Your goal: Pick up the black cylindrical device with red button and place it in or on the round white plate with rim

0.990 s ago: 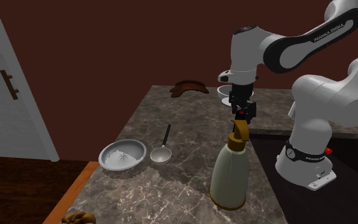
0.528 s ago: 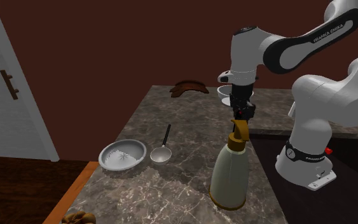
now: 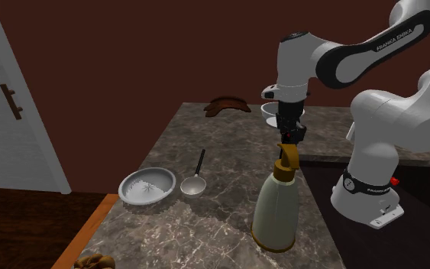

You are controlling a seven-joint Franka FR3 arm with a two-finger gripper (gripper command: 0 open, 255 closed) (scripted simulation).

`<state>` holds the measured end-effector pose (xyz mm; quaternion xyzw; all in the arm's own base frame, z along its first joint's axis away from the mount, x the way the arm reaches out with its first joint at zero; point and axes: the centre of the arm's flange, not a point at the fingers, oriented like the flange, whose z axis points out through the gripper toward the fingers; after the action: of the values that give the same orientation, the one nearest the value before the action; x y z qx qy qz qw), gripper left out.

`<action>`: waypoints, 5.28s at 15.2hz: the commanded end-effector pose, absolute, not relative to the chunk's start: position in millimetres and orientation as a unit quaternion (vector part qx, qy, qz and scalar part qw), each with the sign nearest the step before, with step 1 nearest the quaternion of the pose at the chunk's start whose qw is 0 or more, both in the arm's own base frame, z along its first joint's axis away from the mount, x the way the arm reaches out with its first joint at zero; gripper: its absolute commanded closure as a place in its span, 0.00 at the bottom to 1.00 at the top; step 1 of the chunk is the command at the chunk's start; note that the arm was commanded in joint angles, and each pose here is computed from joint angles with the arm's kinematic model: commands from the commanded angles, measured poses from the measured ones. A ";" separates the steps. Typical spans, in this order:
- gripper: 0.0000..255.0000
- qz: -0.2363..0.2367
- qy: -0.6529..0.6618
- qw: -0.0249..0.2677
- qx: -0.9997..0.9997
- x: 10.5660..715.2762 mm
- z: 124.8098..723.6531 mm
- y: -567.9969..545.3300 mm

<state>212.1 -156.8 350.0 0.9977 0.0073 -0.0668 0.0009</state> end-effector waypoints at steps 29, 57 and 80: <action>1.00 -0.068 0.008 0.000 0.998 343.3 450.5 -160.0; 1.00 -0.068 0.008 0.000 0.998 698.6 475.0 -170.1; 1.00 -0.068 0.008 0.000 0.998 698.6 369.5 -170.1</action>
<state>698.6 -170.1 369.9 0.9976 0.0075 -0.0682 -0.0002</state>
